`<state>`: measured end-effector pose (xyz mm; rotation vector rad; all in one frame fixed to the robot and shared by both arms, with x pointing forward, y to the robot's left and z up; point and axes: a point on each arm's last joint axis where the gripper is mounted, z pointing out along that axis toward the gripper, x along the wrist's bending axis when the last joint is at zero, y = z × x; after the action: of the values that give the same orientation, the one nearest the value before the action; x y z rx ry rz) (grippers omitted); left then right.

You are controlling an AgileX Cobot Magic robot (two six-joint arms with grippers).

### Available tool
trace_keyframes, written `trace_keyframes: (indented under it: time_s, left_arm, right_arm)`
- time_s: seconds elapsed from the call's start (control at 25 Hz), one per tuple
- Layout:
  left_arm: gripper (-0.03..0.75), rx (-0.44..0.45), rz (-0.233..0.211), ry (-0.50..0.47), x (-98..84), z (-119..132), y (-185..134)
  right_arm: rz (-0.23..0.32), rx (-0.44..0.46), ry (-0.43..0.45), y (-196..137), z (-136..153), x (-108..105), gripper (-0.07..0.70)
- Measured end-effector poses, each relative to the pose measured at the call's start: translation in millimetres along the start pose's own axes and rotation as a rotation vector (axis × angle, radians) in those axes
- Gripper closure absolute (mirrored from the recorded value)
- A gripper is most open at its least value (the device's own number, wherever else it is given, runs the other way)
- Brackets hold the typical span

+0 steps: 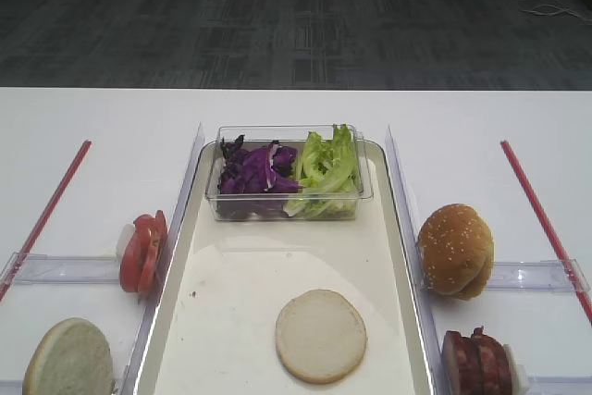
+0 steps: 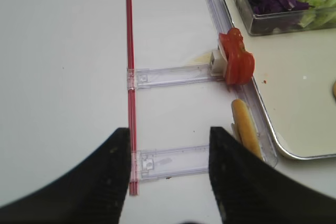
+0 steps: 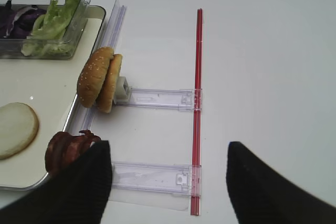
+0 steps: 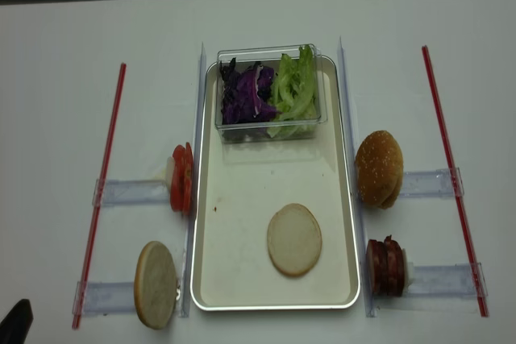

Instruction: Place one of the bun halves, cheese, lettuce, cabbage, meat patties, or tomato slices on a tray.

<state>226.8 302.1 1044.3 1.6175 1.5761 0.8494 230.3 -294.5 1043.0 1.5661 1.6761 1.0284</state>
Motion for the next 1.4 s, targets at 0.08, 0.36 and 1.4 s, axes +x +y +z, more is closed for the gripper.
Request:
trace_keyframes:
  time_s: [0.08,0.36,1.4]
  left_arm:
    - [0.358,0.000,0.000,0.000,0.0,0.0,0.0]
    - [0.358,0.000,-0.004,0.000,0.0,0.0,0.0]
    - [0.358,0.002,-0.008,0.000,0.0,0.4,-0.3]
  right_arm:
    - [0.000,0.000,0.000,0.0,0.0,0.0,0.157]
    - [0.001,0.000,0.002,0.0,0.0,0.1,0.157]
    - [0.003,0.000,0.003,0.0,0.0,0.3,0.157]
